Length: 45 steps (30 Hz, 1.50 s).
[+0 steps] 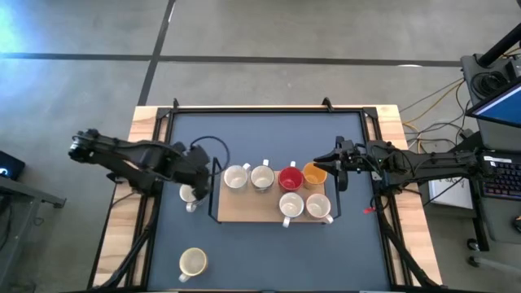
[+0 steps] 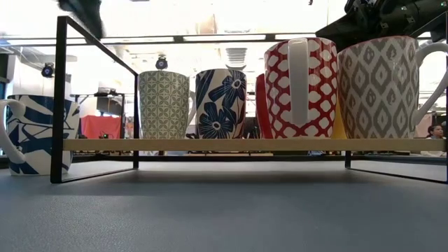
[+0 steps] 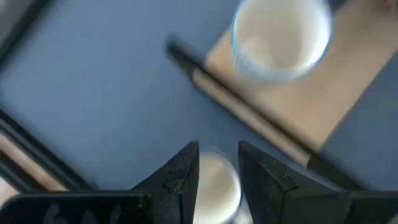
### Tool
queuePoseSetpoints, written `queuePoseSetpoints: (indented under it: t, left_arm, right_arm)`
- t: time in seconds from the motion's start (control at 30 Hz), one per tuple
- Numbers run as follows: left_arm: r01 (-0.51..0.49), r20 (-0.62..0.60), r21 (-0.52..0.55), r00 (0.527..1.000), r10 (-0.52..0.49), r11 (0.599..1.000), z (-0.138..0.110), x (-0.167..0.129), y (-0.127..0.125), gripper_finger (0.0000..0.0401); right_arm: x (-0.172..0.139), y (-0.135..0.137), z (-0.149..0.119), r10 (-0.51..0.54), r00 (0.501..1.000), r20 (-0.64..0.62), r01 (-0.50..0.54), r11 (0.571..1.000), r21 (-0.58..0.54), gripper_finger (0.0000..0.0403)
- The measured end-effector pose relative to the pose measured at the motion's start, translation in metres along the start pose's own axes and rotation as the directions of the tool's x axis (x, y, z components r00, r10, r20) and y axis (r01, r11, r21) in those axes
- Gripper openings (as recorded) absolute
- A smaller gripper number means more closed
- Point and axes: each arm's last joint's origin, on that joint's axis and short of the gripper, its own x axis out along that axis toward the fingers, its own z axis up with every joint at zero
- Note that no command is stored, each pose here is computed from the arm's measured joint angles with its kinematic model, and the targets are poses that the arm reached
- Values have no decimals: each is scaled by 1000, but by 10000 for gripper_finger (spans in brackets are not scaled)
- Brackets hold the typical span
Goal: Place coffee mugs
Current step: Put the blue cup on the shelf aligned with the other blue cup
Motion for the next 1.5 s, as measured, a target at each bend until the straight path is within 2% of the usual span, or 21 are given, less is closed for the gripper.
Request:
queuePoseSetpoints:
  t: [0.17, 0.27, 0.33, 0.43, 0.6, 0.7, 0.87, 1.2, 1.5]
  left_arm:
    - [47, -89, -82, 995, -54, 996, -30, 17, 15, 101]
    - [117, -93, -127, 987, -130, 985, -43, 30, 17, 117]
    - [174, -106, -122, 977, -187, 977, -50, 39, 15, 128]
    - [213, -163, -33, 963, -215, 977, -63, 51, 14, 139]
    - [221, -211, 182, 960, -181, 958, -79, 65, 13, 141]
    - [210, -206, 253, 966, -159, 945, -83, 73, 14, 141]
    - [229, -199, 310, 965, -172, 923, -85, 78, 12, 138]
    - [228, -205, 344, 965, -164, 911, -86, 71, 13, 137]
    - [267, -256, 486, 954, -156, 832, -97, 65, 15, 137]
  right_arm:
    - [0, 0, 0, 0, 1000, 0, 0, 1000, 0, 68]
    - [0, 0, 0, 0, 1000, 0, 0, 1000, 0, 68]
    - [0, 0, 0, 0, 1000, 1, 0, 1000, 0, 68]
    - [0, 0, 0, 0, 1000, 1, 0, 1000, 0, 68]
    - [0, 0, 0, 0, 1000, 1, 0, 1000, 0, 68]
    - [0, 0, 0, 0, 1000, 1, 0, 1000, 0, 68]
    - [0, 0, 0, 0, 1000, 1, 0, 1000, 0, 68]
    - [0, 0, 0, 0, 1000, 1, 0, 1000, 0, 68]
    - [0, 0, 0, 0, 1000, 1, 0, 1000, 0, 68]
